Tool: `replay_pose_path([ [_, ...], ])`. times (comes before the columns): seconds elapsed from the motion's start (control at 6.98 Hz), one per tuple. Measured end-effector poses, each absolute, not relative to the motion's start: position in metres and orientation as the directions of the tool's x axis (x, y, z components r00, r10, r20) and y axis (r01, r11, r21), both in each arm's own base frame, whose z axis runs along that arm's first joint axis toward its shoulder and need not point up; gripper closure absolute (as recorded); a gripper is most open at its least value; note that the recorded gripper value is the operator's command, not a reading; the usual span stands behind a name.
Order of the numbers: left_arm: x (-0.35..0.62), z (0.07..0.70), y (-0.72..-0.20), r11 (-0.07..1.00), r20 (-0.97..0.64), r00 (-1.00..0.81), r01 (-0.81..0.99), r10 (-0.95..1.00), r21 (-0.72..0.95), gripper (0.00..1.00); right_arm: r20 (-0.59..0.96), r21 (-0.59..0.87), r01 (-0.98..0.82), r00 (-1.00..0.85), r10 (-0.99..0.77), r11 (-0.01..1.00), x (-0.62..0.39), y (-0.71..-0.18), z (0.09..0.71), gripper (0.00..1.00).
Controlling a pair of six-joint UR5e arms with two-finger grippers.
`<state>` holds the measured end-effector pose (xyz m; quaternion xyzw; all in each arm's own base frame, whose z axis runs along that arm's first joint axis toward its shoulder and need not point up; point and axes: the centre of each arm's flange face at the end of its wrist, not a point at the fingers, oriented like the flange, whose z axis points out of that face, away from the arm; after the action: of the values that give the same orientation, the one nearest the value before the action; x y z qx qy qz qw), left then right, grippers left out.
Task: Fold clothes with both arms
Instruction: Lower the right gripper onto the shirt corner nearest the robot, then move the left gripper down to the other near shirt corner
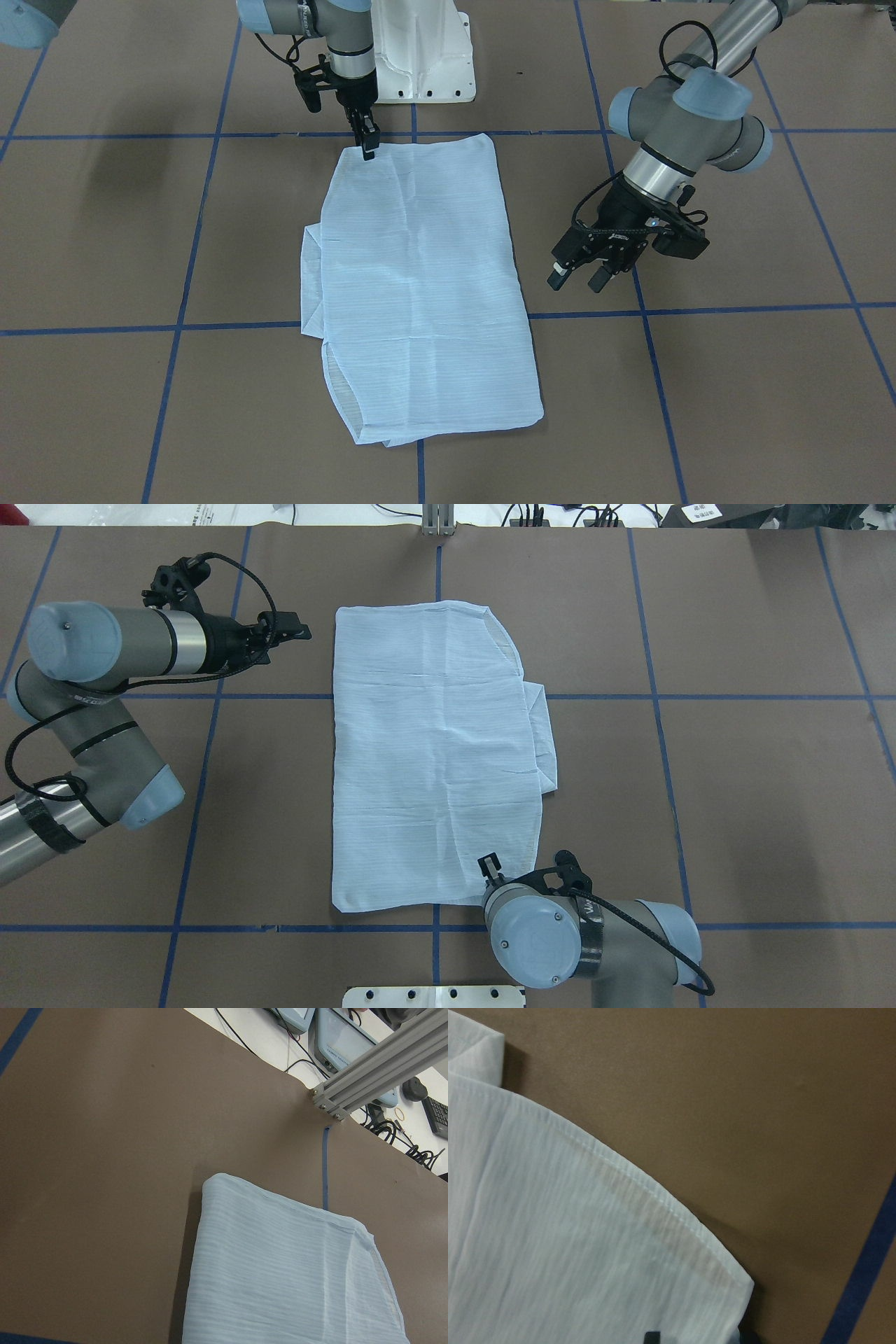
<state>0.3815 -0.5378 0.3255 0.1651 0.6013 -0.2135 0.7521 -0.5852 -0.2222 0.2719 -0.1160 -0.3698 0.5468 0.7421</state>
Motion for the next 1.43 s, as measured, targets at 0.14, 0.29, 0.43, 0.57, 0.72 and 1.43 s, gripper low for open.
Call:
replay_pose_path([
  [0.14, 0.381, 0.325, -0.537, 0.854, -0.975, 0.185, 0.52, -0.122, -0.009, 0.0, 0.423, -0.576, -0.725, 0.131, 0.897, 0.377, -0.585, -0.222, 0.272, 1.0],
  [0.29, 0.381, 0.324, -0.537, 0.854, -0.976, 0.183, 0.52, -0.121, -0.009, 0.0, 0.424, -0.577, -0.723, 0.132, 0.896, 0.38, -0.585, -0.222, 0.272, 1.0],
  [0.43, 0.382, 0.324, -0.536, 0.855, -0.976, 0.182, 0.518, -0.121, -0.009, 0.0, 0.425, -0.578, -0.722, 0.132, 0.896, 0.38, -0.584, -0.222, 0.271, 1.0],
  [0.57, 0.383, 0.323, -0.534, 0.857, -0.976, 0.179, 0.515, -0.123, -0.013, 0.0, 0.425, -0.58, -0.72, 0.13, 0.896, 0.38, -0.583, -0.222, 0.269, 1.0],
  [0.72, 0.387, 0.32, -0.528, 0.861, -0.977, 0.165, 0.508, -0.134, -0.032, 0.0, 0.426, -0.584, -0.717, 0.129, 0.896, 0.381, -0.581, -0.222, 0.267, 1.0],
  [1.43, 0.415, 0.337, -0.357, 0.884, -0.931, 0.122, 0.374, -0.345, -0.278, 0.01, 0.419, -0.586, -0.709, 0.149, 0.896, 0.392, -0.571, -0.219, 0.273, 1.0],
])
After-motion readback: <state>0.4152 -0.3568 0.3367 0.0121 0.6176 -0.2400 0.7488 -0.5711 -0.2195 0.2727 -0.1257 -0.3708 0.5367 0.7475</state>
